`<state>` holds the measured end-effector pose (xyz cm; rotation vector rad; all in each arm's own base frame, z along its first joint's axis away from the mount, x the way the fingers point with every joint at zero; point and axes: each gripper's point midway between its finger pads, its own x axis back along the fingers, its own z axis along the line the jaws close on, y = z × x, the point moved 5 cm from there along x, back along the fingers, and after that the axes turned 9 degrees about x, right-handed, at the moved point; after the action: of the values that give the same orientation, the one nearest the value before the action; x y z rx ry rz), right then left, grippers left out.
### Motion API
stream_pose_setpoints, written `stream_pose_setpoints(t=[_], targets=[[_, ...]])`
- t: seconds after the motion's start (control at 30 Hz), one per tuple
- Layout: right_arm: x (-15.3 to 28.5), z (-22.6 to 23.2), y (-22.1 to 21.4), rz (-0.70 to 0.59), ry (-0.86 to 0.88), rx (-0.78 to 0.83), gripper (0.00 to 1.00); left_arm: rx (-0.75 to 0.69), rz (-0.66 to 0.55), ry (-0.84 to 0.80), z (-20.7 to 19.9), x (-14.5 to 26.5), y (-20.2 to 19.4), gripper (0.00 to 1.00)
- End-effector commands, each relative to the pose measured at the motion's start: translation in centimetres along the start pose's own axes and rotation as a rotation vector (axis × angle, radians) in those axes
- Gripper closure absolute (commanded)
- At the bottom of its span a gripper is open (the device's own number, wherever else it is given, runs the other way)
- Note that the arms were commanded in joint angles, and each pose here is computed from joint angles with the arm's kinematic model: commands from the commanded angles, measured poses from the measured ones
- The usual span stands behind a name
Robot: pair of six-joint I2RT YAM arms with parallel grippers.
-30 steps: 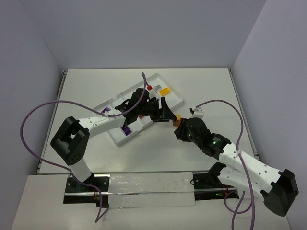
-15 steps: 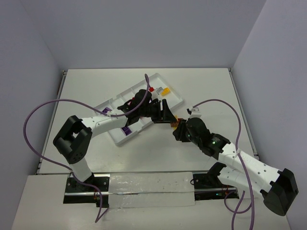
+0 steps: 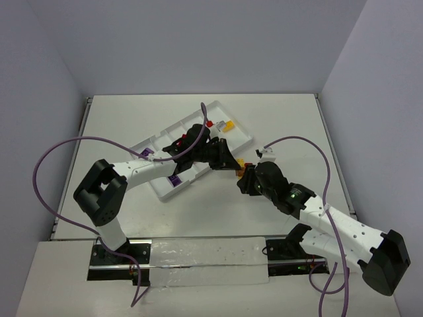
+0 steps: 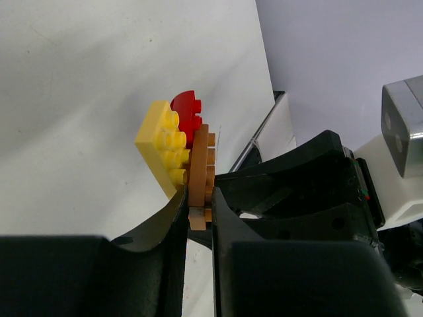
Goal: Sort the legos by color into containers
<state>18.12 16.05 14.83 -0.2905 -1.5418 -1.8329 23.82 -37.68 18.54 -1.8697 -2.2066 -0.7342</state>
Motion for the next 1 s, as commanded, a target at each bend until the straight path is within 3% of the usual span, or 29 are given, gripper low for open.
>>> stream_pose_setpoints(t=[0.0, 0.53, 0.97], targets=[[-0.1, 0.1, 1.3, -0.051, -0.018, -0.004, 1.0, -0.03, 0.011, -0.012, -0.7, 0.1, -0.2, 1.0], [-2.3, -2.2, -1.5, 0.105, -0.212, 0.02, 1.0, 0.042, -0.07, -0.013, -0.1, 1.1, 1.7, 1.0], [-1.7, -2.7, -1.3, 0.071, -0.236, -0.012, 1.0, 0.102, -0.171, 0.076, 1.9, 2.3, 4.4, 1.0]])
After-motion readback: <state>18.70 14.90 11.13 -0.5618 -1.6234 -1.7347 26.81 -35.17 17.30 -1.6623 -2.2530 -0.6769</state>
